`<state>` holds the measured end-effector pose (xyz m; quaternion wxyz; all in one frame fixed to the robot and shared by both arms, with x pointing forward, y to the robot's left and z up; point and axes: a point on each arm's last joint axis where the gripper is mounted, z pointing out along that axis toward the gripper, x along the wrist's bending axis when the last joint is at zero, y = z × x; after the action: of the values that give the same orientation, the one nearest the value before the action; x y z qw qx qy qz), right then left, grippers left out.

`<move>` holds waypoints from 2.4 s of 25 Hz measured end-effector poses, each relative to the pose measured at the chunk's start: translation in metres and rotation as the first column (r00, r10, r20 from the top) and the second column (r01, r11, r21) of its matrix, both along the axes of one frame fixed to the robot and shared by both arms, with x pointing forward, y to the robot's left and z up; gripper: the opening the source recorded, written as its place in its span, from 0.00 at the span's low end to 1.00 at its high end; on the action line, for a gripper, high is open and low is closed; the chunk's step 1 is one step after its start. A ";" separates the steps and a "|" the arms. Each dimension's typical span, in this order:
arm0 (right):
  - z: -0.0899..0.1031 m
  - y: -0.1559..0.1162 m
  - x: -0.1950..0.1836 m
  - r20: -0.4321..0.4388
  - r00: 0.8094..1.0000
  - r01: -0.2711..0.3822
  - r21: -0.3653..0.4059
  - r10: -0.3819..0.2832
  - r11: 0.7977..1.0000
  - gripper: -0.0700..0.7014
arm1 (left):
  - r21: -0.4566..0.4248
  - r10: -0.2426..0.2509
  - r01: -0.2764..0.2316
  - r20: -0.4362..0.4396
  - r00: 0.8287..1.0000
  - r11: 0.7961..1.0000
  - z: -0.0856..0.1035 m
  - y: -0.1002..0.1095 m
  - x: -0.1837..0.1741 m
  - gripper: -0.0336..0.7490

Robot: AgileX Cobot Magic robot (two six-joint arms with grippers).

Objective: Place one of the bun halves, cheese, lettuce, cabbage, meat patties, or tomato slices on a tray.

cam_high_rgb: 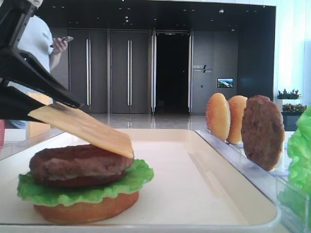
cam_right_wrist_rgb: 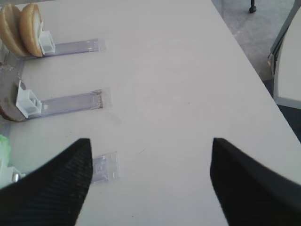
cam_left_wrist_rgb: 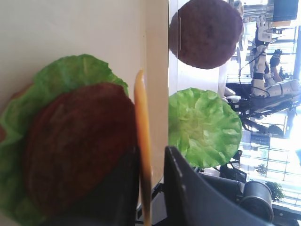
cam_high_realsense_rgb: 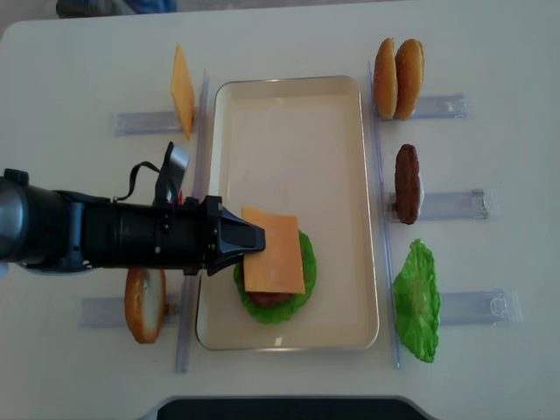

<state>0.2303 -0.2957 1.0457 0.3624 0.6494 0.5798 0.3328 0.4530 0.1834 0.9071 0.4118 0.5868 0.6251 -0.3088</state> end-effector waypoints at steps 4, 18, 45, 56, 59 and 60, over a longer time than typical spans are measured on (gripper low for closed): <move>0.000 0.000 0.000 0.000 1.000 0.000 0.000 0.000 1.000 0.77 | 0.002 -0.004 0.004 0.001 1.000 1.000 0.000 0.000 0.000 0.24; 0.000 0.000 0.000 0.000 1.000 0.000 0.000 0.000 1.000 0.77 | 0.008 -0.018 0.018 0.002 1.000 1.000 -0.001 0.000 -0.001 0.45; 0.000 0.000 0.000 0.000 1.000 0.000 0.000 0.000 1.000 0.77 | 0.070 -0.051 0.049 0.030 0.998 0.996 0.006 0.007 -0.005 0.48; 0.000 0.000 0.000 0.000 1.000 0.000 0.000 0.000 1.000 0.77 | 0.126 0.033 -0.045 0.094 0.995 0.991 0.033 0.041 -0.004 0.48; 0.000 0.000 0.000 0.000 1.000 0.000 0.000 0.000 1.000 0.77 | 0.129 0.046 -0.065 0.143 0.989 0.990 0.044 0.043 -0.006 0.48; 0.000 0.000 0.000 0.000 1.000 0.000 0.000 0.000 1.000 0.77 | 0.131 0.049 -0.071 0.164 0.985 0.989 0.048 0.044 -0.007 0.48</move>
<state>0.2303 -0.2957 1.0457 0.3624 0.6494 0.5798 0.3328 0.4458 0.2269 0.9550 0.4289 0.6176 0.6268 -0.2045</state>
